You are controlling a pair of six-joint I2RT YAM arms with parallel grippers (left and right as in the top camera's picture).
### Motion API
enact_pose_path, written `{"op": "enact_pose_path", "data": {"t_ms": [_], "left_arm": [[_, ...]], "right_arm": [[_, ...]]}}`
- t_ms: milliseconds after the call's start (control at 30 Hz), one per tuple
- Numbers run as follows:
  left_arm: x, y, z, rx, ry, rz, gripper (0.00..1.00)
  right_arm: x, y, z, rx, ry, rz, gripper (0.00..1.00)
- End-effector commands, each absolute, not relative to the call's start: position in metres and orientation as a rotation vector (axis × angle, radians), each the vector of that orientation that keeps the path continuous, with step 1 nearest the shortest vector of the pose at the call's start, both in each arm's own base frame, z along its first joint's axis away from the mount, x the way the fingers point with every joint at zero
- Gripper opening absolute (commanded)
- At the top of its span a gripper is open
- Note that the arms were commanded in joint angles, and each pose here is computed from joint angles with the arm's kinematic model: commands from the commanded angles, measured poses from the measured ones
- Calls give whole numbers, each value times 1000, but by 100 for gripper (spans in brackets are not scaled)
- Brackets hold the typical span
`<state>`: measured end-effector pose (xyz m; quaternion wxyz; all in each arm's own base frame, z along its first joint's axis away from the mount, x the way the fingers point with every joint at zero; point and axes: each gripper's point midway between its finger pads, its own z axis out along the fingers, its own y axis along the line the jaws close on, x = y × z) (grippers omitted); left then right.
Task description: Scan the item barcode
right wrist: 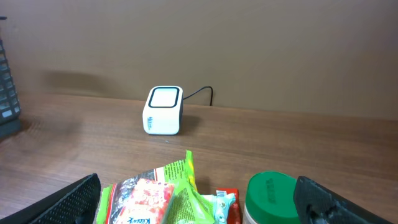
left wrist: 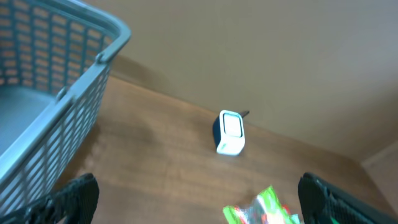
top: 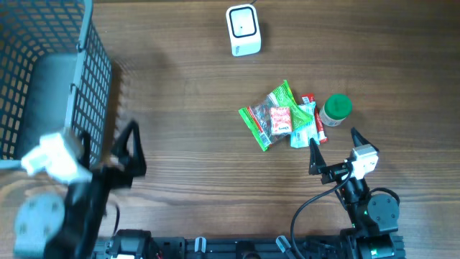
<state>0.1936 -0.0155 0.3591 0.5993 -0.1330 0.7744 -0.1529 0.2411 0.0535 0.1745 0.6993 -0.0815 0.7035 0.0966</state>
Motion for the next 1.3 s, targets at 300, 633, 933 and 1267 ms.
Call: {"op": "enact_pose_path", "data": {"t_ms": [300, 633, 933, 1267], "left_arm": [[117, 10, 348, -361, 1498, -295, 100], [200, -28, 336, -86, 1091, -470, 100], [241, -8, 226, -235, 1350, -385, 100], [246, -1, 157, -15, 1646, -43, 100]], "right_arm": [[240, 55, 177, -184, 1557, 226, 100], [240, 55, 177, -185, 1557, 225, 100], [240, 55, 177, -184, 1557, 226, 100], [240, 55, 177, -184, 1557, 226, 100]]}}
